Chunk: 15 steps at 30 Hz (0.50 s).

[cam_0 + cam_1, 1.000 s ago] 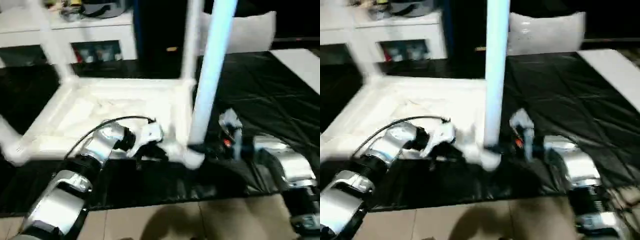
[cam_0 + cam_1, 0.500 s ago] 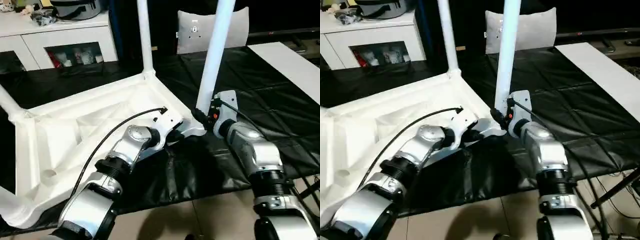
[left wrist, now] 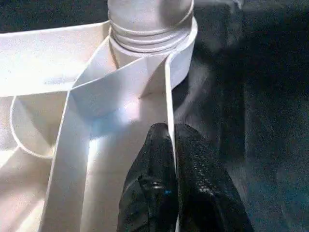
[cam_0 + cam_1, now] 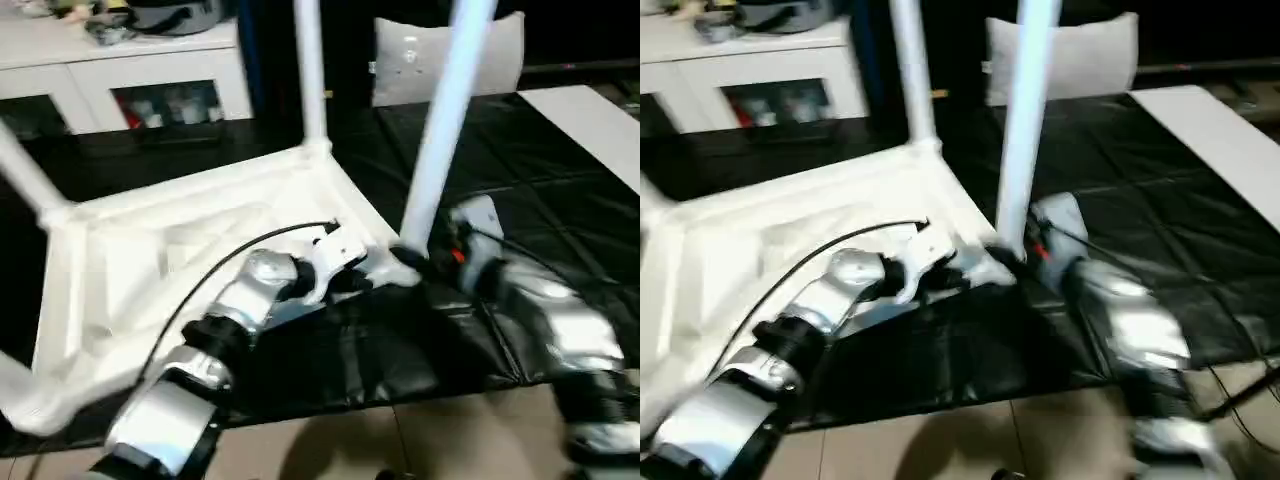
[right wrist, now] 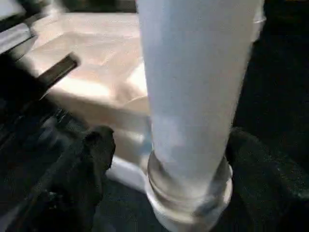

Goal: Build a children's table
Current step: Rotate leg to tighten

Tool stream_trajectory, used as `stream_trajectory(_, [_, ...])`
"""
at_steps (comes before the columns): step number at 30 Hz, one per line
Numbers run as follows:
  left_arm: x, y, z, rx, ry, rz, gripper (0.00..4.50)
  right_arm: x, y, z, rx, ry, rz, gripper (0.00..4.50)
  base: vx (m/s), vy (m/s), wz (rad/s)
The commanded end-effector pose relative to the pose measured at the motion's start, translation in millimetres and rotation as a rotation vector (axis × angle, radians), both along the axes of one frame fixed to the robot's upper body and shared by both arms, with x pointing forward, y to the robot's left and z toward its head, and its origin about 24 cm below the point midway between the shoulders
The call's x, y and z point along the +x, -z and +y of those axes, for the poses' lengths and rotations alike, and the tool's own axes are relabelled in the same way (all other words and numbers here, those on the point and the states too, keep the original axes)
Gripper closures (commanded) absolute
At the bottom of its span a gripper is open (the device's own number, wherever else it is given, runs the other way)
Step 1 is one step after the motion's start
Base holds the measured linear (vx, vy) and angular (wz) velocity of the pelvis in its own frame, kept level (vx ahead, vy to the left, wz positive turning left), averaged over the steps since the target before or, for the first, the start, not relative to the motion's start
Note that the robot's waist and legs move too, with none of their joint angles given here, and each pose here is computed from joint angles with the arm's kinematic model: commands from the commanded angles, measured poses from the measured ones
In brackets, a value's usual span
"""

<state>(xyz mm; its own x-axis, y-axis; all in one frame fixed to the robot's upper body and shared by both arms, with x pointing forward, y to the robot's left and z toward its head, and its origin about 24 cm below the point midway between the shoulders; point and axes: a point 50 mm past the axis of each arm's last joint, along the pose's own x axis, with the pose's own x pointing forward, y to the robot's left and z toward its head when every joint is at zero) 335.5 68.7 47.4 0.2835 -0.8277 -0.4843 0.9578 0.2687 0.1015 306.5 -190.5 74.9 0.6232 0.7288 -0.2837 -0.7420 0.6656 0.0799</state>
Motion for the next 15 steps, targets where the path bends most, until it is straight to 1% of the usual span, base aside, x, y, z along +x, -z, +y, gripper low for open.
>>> stream_trajectory(1, [-4.5, -8.1, -3, 0.013, 0.135, -0.037, 4.50, -4.0, -7.2, 1.0, -0.016, -0.096, -0.024, 0.18, 0.000, 0.000, 0.00])
stream_trajectory(4, [-12.6, -7.0, 7, 0.046, 0.283, -0.029, 4.50, -11.9, -9.7, -9.8, -0.067, -0.200, -0.009, 0.18, 0.000, 0.000, 0.00])
stream_trajectory(5, [-13.1, -7.0, 7, 0.049, 0.292, -0.028, 4.50, -12.3, -9.8, -10.0, -0.068, -0.207, -0.009, 0.18, 0.000, 0.000, 0.00])
stream_trajectory(6, [-17.3, -6.7, 13, 0.076, 0.372, -0.022, 4.50, -16.4, -10.7, -11.6, -0.080, -0.271, -0.010, 0.18, 0.000, 0.000, 0.00])
stream_trajectory(8, [-21.8, -5.8, 20, 0.109, 0.457, -0.003, 4.50, -21.2, -10.9, -12.0, -0.087, -0.353, -0.001, 0.18, 0.000, 0.000, 0.00])
stream_trajectory(9, [-24.7, -5.7, 23, 0.130, 0.512, 0.011, 4.50, -23.4, -9.7, -11.1, -0.083, -0.393, 0.033, 0.35, 0.000, 0.000, 0.00])
stream_trajectory(11, [-25.3, -6.3, 25, 0.135, 0.530, 0.019, 4.50, -24.4, -9.3, -10.0, -0.081, -0.419, 0.046, 0.35, 0.000, 0.000, 0.00])
stream_trajectory(12, [-25.1, -7.4, 25, 0.135, 0.537, 0.019, 4.50, -25.6, -9.1, -8.2, -0.077, -0.448, 0.057, 0.55, 0.000, 0.000, 0.00])
stream_trajectory(13, [-24.1, -9.6, 24, 0.133, 0.547, 0.014, 4.50, -28.2, -9.3, -4.5, -0.063, -0.504, 0.074, 0.55, 0.000, 0.000, 0.00])
stream_trajectory(14, [-24.1, -9.6, 24, 0.133, 0.547, 0.014, 4.50, -28.2, -9.3, -4.5, -0.063, -0.504, 0.074, 0.62, 0.000, 0.000, 0.00])
stream_trajectory(15, [-23.8, -10.9, 23, 0.134, 0.561, 0.012, 4.50, -29.3, -9.8, -0.4, -0.051, -0.543, 0.081, 0.81, 0.000, 0.000, 0.00])
